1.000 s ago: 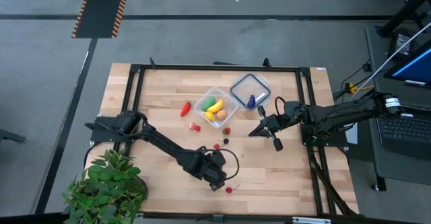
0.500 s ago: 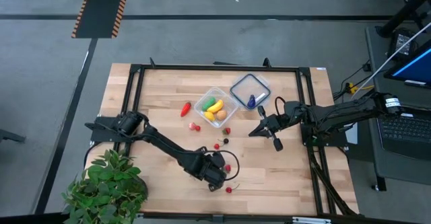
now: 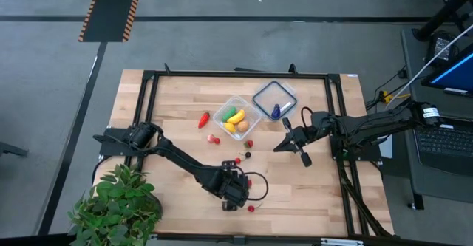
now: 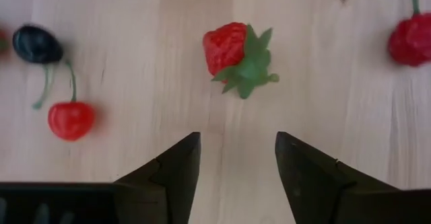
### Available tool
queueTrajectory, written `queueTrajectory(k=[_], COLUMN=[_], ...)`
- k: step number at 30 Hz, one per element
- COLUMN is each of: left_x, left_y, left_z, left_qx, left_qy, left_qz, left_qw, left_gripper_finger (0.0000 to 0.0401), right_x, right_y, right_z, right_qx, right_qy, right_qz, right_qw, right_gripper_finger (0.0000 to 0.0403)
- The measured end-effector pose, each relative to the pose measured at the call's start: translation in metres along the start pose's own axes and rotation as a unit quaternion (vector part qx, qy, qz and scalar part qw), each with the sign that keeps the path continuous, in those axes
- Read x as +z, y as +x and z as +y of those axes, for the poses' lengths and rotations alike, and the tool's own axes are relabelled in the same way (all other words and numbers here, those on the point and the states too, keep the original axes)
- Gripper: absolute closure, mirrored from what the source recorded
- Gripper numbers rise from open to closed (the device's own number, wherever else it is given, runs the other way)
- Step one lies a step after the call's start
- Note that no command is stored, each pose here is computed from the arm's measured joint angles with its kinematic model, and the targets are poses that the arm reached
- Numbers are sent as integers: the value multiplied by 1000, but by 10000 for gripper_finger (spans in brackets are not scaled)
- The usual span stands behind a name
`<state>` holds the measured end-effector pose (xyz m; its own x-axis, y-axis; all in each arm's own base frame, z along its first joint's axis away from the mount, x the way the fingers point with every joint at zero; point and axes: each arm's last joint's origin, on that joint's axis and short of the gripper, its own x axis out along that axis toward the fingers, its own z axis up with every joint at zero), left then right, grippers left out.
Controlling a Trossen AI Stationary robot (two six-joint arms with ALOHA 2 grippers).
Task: Pick and placing Produce into tupperware
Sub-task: Put the middle red cherry into the transparent container
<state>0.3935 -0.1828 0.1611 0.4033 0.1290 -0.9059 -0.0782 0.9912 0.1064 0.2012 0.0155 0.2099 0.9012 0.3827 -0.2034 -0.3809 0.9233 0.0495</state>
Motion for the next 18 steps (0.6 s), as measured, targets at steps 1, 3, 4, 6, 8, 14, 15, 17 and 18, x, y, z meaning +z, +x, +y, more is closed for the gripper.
queueTrajectory(k=[1, 3, 4, 6, 8, 14, 15, 17, 18], left_x=[0, 0, 0, 0, 0, 1, 0, -1, -2], left_y=[0, 0, 0, 0, 0, 0, 0, 0, 0], left_z=[0, 0, 0, 0, 1, 2, 3, 6, 8], left_qx=[0, 0, 0, 0, 1, 15, 23, 48, 61], left_qy=[13, 36, 39, 39, 37, 36, 37, 41, 42], left_qz=[0, 0, 0, 0, 0, -5, -4, -2, 0], left_qw=[1000, 999, 999, 999, 999, 999, 999, 998, 997], left_gripper_finger=[216, 215, 214, 212, 214, 221, 222, 222, 222], right_x=[0, -1, -1, -1, -1, -2, -2, -2, -2], right_y=[0, 0, 0, 0, 0, 0, 0, 0, 0], right_z=[0, 0, 0, 0, 0, 0, 0, 0, 0], right_qx=[0, 0, 0, 0, 0, 0, 0, 0, 0], right_qy=[0, 1, 2, 1, 2, 4, 4, 4, 5], right_qz=[2, 4, 5, 5, 5, 11, 11, 12, 11], right_qw=[1000, 1000, 1000, 1000, 1000, 1000, 1000, 1000, 1000], right_gripper_finger=[396, 396, 396, 396, 396, 396, 396, 396, 396])
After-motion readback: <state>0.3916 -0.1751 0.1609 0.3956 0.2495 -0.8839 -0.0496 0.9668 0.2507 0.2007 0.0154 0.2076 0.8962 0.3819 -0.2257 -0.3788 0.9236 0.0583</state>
